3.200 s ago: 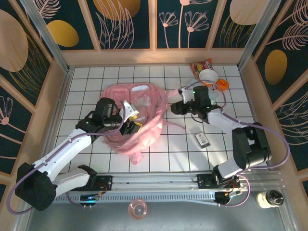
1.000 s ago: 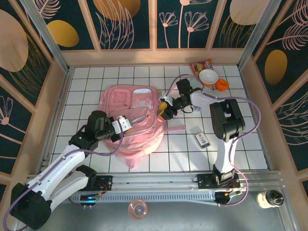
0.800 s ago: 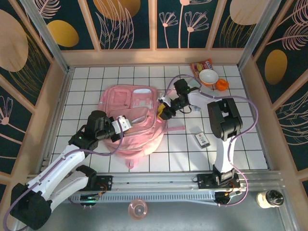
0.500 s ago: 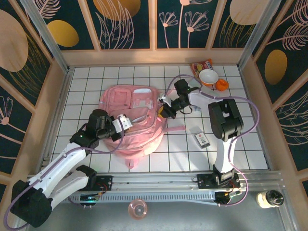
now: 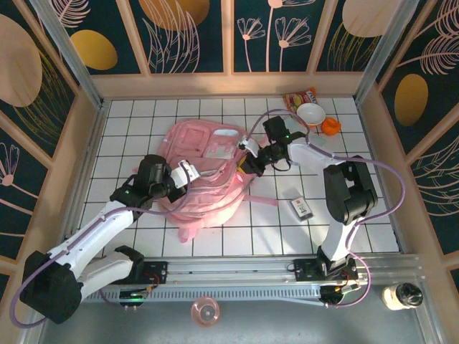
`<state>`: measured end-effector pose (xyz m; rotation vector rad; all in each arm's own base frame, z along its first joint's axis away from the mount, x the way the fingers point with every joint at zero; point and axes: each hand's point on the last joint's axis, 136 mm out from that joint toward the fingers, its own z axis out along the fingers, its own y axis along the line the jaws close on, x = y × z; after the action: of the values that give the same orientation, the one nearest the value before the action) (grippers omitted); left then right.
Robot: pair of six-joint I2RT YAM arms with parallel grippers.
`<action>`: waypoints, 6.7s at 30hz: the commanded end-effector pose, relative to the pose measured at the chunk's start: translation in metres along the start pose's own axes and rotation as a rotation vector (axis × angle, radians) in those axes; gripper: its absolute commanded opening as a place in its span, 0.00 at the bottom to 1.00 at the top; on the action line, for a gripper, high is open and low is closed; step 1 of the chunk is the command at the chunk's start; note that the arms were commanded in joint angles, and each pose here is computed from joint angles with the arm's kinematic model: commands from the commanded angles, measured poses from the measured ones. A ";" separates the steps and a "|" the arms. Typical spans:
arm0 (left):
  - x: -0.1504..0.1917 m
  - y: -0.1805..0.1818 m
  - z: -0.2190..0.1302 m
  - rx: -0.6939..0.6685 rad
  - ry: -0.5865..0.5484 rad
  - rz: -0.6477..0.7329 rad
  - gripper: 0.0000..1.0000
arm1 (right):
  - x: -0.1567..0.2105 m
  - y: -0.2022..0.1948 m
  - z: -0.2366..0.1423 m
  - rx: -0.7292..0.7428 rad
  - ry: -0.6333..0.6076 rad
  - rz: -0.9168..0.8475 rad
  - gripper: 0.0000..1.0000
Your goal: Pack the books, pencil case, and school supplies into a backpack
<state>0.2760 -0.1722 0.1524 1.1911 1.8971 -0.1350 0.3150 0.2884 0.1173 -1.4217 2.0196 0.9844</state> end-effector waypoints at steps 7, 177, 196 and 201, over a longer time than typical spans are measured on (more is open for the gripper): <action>-0.013 0.072 -0.005 -0.342 0.030 -0.103 0.00 | -0.003 0.074 -0.010 -0.242 -0.009 0.166 0.00; -0.187 0.069 0.029 -0.173 -0.442 -1.129 0.00 | -0.070 0.105 0.020 -0.049 -0.323 0.648 0.00; -0.266 0.132 -0.021 -0.086 -0.804 -1.392 0.00 | -0.121 0.091 0.051 0.073 -0.622 0.859 0.00; -0.275 0.139 -0.028 -0.060 -0.839 -1.423 0.00 | -0.142 0.090 0.064 0.015 -0.681 0.908 0.00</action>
<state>0.4146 -0.2582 0.2846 -0.4288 1.9192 -0.7809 0.2725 0.4221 0.1833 -0.0773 2.1534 1.4142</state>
